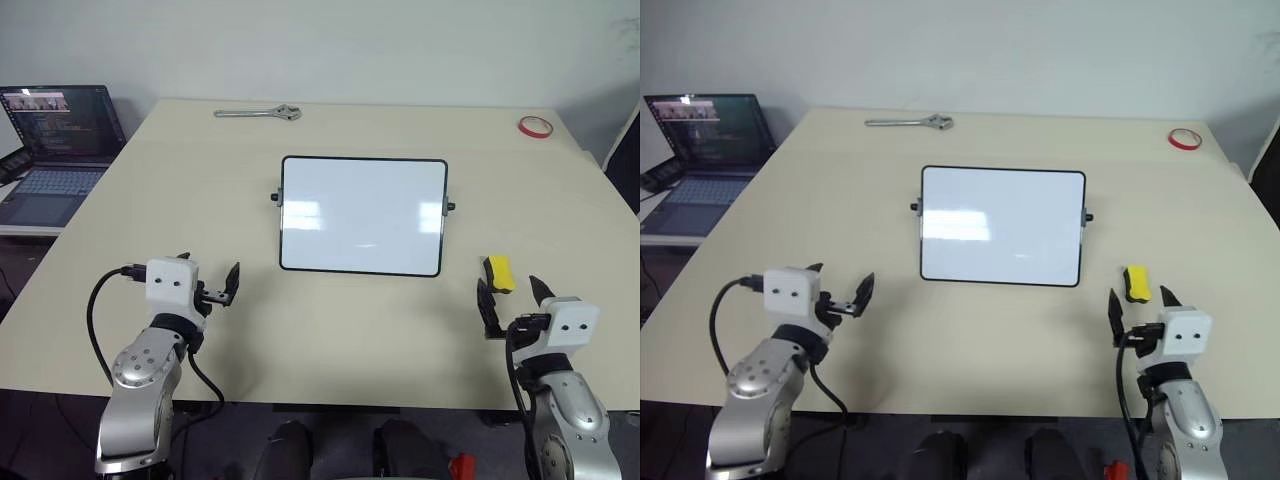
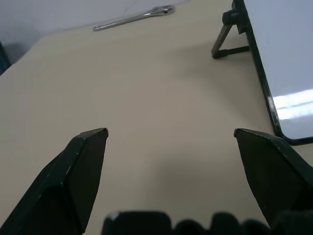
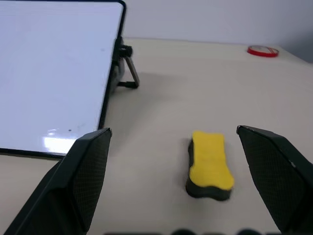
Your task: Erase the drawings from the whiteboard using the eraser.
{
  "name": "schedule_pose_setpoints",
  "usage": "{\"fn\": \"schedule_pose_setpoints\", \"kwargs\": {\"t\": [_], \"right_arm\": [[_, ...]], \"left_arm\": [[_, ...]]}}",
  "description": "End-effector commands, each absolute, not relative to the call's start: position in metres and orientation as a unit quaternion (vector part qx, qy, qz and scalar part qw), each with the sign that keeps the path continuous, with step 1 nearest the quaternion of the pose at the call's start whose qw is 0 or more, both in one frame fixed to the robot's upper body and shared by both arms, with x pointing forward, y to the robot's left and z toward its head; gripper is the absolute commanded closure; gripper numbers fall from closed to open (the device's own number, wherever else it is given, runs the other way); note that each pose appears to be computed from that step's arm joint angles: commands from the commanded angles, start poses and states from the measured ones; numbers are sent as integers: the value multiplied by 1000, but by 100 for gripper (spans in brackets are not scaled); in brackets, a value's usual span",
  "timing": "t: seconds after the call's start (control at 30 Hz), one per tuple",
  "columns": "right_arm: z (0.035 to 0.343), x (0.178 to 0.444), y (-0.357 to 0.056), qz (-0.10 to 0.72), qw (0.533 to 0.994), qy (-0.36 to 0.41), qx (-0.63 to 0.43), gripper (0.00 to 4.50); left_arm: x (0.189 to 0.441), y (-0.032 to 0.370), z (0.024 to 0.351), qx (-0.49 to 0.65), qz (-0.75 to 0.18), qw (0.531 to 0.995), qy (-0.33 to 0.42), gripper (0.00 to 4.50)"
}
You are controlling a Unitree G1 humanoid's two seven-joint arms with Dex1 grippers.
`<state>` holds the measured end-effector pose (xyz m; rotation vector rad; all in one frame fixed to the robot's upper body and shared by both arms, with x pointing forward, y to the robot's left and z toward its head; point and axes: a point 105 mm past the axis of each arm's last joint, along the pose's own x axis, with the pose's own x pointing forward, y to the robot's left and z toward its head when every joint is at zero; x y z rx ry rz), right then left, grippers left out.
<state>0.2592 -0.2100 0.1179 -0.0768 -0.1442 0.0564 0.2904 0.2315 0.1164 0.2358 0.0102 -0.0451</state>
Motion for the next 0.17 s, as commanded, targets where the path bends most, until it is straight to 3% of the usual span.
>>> {"fn": "schedule_pose_setpoints", "kwargs": {"t": [0.03,0.17], "right_arm": [[140,264,-212,38,992,-104,-52,1],[144,268,-218,38,992,-97,-68,1]], "left_arm": [[291,227,125,122,-5,992,-21,0],[295,226,125,126,-8,992,-25,0]]}}
